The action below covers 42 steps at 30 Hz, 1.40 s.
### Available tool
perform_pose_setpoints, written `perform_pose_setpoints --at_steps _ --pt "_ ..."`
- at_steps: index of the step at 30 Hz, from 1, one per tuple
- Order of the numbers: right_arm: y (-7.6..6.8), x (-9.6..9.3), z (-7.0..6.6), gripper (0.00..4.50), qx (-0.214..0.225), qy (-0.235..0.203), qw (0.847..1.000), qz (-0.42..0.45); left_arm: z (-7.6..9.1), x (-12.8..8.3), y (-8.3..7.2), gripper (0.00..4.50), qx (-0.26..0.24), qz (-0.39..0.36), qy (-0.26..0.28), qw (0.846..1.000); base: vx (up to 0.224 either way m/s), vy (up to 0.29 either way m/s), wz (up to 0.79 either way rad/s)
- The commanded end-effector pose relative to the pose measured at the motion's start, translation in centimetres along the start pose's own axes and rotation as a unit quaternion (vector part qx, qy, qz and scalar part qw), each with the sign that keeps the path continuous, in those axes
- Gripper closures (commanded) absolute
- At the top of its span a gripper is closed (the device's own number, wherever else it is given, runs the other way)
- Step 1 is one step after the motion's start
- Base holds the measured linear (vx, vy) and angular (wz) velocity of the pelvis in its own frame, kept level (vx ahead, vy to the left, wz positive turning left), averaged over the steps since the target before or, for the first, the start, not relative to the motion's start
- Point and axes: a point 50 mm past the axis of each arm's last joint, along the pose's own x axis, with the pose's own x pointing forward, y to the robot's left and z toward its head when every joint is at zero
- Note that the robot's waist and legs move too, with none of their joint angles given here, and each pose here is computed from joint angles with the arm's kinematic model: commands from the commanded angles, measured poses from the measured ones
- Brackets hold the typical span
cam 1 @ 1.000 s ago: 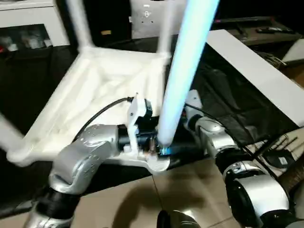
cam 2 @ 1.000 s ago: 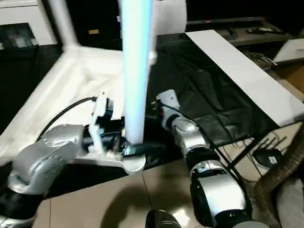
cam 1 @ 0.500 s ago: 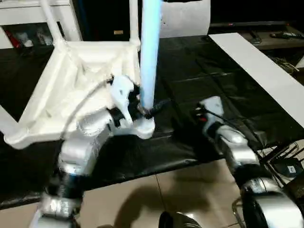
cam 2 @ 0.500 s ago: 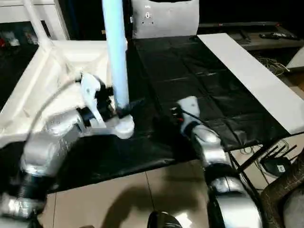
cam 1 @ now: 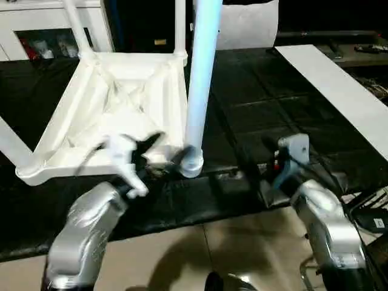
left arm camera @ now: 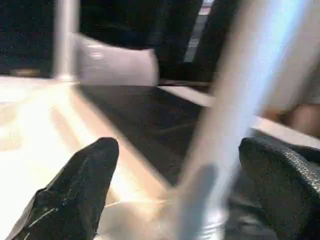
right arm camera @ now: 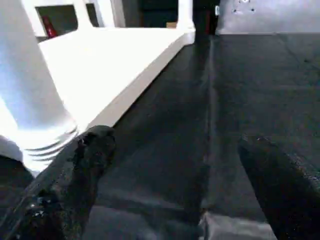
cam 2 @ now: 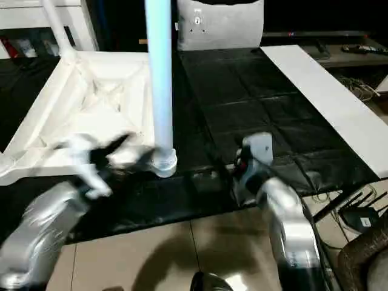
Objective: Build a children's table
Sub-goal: Rotate table base
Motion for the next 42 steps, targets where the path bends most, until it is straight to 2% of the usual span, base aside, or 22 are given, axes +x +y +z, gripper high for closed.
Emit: perform_pose_setpoints --at_steps 1,3,4,6,9,13,14,21,28,32,42 --pt "0.5 0.0 1.0 0.0 -0.003 -0.012 1.0 0.002 -0.1 0.0 0.0 0.11 0.038 0.032 0.014 0.999 0.0 0.0 0.0" --pt "0.8 0.1 0.8 0.0 0.009 0.005 1.0 -0.02 -0.4 0.3 0.7 0.11 0.035 0.096 0.027 0.994 0.0 0.0 0.0" --pt "0.8 0.1 0.8 0.0 0.009 0.005 1.0 -0.02 -0.4 0.3 0.7 0.11 0.035 0.096 0.027 0.994 -0.014 -0.022 0.43" --pt "0.9 0.3 0.8 0.0 0.004 0.006 1.0 -0.026 -0.5 0.5 1.4 0.11 0.018 0.142 0.036 0.989 0.016 -0.056 0.63" --pt "1.1 0.1 0.6 0.0 0.017 0.009 0.999 -0.026 -0.5 0.5 1.5 0.11 0.016 0.144 0.039 0.989 0.092 -0.153 0.72" --pt "1.6 -0.2 0.3 0.0 0.019 0.026 0.999 -0.002 0.0 0.5 1.9 0.11 0.07 0.153 0.05 0.984 0.091 -0.116 0.1" --pt "1.6 -0.3 0.1 0.0 0.02 0.033 0.999 -0.003 0.1 0.5 2.0 0.11 0.055 0.16 0.051 0.984 0.0 0.0 0.0" --pt "1.6 -0.3 0.0 0.0 0.016 0.034 0.999 -0.002 0.4 0.5 1.3 0.11 0.061 0.12 0.053 0.989 0.002 0.051 -0.01" --pt "1.4 -0.2 0.1 0.0 0.008 0.039 0.999 -0.002 0.3 0.8 0.7 0.11 0.044 0.106 0.047 0.992 -0.018 0.039 0.02" --pt "1.1 -0.3 0.3 0.0 0.013 0.024 0.999 -0.023 0.0 0.8 0.5 0.11 0.045 0.098 0.054 0.993 0.001 -0.016 0.48" --pt "-0.1 -0.8 0.7 0.0 -0.001 0.001 0.998 -0.063 -0.4 0.8 -0.3 0.11 0.038 0.075 0.059 0.995 0.094 -0.016 -0.06"
